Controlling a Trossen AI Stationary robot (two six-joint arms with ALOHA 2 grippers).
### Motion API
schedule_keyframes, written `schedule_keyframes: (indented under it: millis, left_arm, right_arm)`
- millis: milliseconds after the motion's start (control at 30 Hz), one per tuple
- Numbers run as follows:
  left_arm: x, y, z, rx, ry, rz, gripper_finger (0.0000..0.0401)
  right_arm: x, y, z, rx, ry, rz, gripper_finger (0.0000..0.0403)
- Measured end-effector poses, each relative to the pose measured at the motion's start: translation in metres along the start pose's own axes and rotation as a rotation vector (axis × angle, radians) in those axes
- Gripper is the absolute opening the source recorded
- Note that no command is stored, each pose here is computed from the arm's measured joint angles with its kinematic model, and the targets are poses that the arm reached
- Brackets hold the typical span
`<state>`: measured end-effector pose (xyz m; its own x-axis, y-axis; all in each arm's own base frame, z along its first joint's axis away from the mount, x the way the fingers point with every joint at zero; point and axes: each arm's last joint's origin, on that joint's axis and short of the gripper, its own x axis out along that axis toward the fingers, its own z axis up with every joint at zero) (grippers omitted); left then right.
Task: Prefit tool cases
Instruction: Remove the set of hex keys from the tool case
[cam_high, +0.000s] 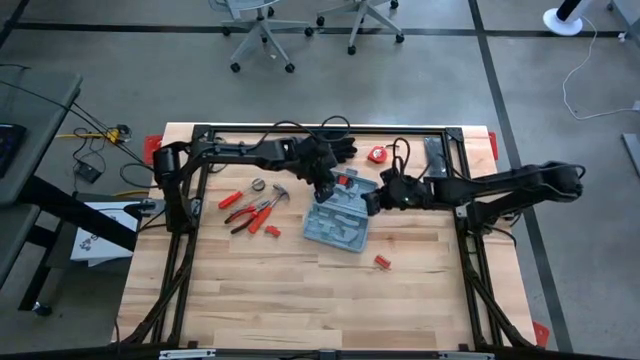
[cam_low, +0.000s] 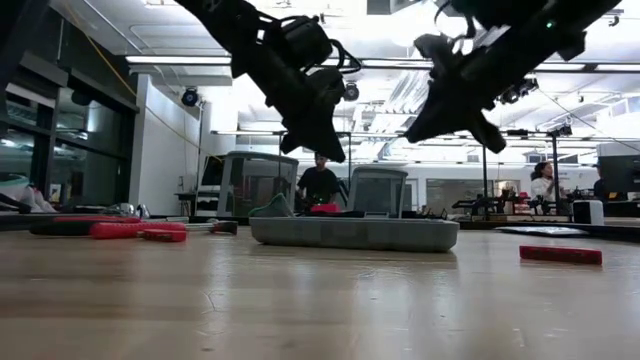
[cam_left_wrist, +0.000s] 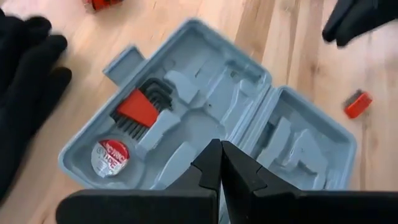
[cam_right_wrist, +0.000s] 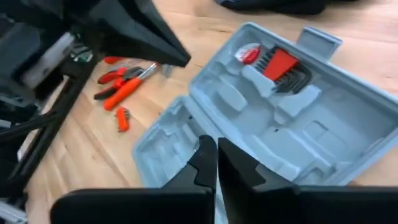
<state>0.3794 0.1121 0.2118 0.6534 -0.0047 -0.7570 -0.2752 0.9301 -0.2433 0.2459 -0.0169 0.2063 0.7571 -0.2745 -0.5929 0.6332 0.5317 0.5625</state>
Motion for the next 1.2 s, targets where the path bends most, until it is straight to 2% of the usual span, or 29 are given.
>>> schedule_keyframes:
  millis: [200,400,700,800,933,1067,1200]
  left_arm:
    - [0.029,0.007,-0.012,-0.029,0.065,0.001,0.0000]
    - [0.055,0.015,-0.019,-0.056,0.064,-0.016,0.0000]
    - [0.048,0.025,-0.015,-0.102,0.059,-0.027,0.0000]
    - [0.045,0.031,-0.015,-0.104,0.066,-0.014,0.0000]
    - [0.043,0.038,-0.015,-0.087,0.067,-0.001,0.0000]
    - [0.041,0.045,-0.014,-0.093,0.060,0.008,0.0000]
    - [0.049,0.049,-0.018,-0.102,0.082,0.011,0.0000]
  right_arm:
    - [0.018,-0.016,0.008,0.009,0.057,-0.041,0.0002]
    - [0.038,-0.034,0.013,0.043,0.088,-0.116,0.0001]
    - [0.047,-0.039,0.020,0.018,0.093,-0.072,0.0008]
    - [0.048,-0.040,0.024,-0.007,0.101,-0.038,0.0036]
    - [0.049,-0.042,0.032,-0.041,0.098,0.023,0.0100]
    - [0.049,-0.050,0.041,-0.003,0.076,0.007,0.0162]
    - [0.055,-0.060,0.047,0.036,0.072,0.000,0.0193]
